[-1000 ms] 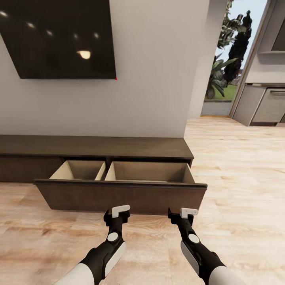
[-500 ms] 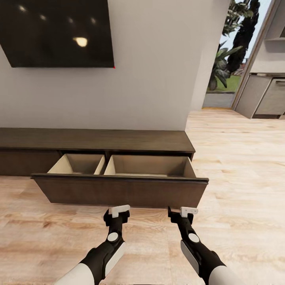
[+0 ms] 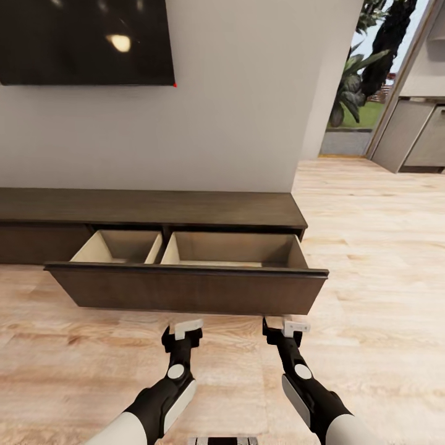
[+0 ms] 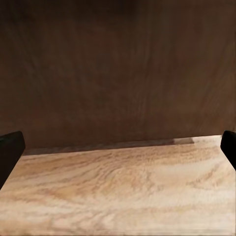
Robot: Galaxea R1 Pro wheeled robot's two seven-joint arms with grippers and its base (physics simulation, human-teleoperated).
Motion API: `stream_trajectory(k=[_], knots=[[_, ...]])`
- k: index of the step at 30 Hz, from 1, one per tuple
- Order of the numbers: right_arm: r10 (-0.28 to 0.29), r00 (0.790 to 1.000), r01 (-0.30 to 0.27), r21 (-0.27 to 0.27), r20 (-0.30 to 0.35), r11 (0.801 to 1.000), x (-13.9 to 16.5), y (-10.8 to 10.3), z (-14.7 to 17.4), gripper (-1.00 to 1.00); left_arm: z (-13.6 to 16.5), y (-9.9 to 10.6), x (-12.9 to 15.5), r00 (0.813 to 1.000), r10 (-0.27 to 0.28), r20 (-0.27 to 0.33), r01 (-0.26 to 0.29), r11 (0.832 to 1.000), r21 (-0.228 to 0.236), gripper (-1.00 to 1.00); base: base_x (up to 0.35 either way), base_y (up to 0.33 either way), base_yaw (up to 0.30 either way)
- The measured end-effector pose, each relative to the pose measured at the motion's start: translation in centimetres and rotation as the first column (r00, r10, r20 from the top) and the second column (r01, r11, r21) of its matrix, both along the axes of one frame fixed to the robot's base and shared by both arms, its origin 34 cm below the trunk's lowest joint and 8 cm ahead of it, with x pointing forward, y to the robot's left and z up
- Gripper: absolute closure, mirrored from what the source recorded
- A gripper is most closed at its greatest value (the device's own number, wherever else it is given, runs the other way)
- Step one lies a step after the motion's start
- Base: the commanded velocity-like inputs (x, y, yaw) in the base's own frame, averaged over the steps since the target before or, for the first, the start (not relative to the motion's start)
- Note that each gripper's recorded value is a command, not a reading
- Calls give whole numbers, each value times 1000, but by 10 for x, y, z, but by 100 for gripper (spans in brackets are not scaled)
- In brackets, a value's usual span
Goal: Place each of the two pumpkins and all three candles from the living room inside a cabinet in the living room (use any cabinet), then make sure every cabinet is closed, and position the cauldron so it is next to a table in the living room.
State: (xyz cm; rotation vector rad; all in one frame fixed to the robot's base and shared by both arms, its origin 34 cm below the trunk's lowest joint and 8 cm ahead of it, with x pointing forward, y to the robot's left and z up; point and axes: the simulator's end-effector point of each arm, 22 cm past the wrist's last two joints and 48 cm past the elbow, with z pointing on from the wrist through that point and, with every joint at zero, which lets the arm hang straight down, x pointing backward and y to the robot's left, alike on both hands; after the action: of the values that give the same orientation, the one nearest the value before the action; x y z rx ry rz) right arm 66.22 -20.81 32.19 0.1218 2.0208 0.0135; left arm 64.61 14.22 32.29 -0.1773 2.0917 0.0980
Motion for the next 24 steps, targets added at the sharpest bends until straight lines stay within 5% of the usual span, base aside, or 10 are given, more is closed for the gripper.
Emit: stream_trajectory(k=[12, 24], knots=[[-1, 1000, 1, -1, -10, 1000, -2, 0, -5, -100, -5, -3, -2, 1000, -9, -9, 9, 1000, 1, -100, 9, 0, 0], [-3, 1000, 3, -1, -14, 1000, -2, -1, -6, -100, -4, -3, -2, 1000, -9, -10, 9, 1000, 1, -100, 234, 0, 0]])
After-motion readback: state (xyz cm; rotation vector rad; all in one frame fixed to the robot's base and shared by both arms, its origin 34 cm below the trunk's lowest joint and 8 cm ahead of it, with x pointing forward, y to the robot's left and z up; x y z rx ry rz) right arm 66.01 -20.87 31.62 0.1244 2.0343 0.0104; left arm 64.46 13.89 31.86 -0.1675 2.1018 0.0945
